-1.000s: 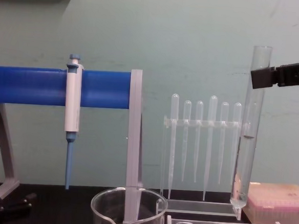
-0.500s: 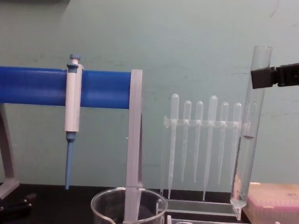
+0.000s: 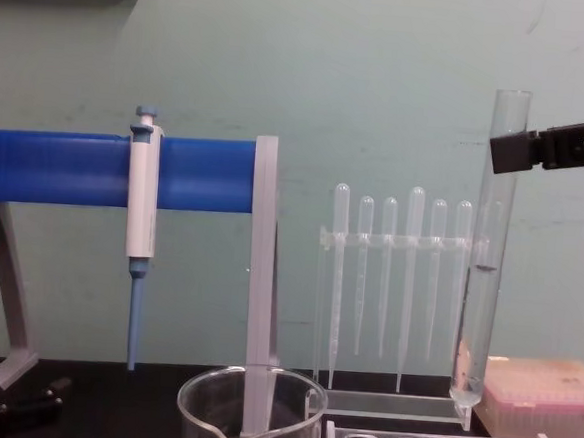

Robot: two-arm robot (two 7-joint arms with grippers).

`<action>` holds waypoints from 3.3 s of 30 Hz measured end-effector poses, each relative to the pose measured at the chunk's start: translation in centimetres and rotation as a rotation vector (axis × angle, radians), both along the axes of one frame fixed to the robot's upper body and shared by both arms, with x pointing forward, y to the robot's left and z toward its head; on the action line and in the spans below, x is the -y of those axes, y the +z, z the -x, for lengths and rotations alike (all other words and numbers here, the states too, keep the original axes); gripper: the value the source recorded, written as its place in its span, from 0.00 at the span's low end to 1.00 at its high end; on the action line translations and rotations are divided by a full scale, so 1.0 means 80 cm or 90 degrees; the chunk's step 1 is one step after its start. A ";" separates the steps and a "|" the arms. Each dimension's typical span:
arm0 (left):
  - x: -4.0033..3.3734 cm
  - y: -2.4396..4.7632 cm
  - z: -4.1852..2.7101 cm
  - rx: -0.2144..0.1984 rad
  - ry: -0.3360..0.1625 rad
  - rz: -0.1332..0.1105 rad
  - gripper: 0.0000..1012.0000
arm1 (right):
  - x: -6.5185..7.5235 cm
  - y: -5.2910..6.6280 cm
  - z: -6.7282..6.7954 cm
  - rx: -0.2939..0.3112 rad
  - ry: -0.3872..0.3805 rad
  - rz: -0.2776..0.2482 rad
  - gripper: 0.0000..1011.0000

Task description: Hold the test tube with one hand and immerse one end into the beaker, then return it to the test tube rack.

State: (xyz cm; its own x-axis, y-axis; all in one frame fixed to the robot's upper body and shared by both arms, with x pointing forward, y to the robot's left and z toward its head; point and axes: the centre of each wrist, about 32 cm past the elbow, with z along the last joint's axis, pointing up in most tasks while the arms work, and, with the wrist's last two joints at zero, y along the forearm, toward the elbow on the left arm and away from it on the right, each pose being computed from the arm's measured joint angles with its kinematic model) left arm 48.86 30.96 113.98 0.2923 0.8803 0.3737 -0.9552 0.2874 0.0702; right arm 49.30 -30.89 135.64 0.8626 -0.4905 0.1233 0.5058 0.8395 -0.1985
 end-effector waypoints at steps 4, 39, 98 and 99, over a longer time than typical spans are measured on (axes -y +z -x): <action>0.0000 0.0000 0.0000 0.000 0.000 0.000 0.99 | 0.000 0.000 0.000 0.000 0.000 0.000 0.22; 0.0000 0.0000 0.0000 0.000 0.000 0.000 0.99 | -0.109 0.012 -0.042 -0.031 0.068 -0.008 0.22; 0.0000 0.0000 0.0000 0.000 0.000 0.000 0.99 | -0.137 -0.119 -0.057 -0.041 0.043 0.006 0.22; 0.0000 0.0000 0.0000 0.000 0.000 0.000 0.99 | -0.138 -0.120 -0.057 -0.041 0.044 0.007 0.22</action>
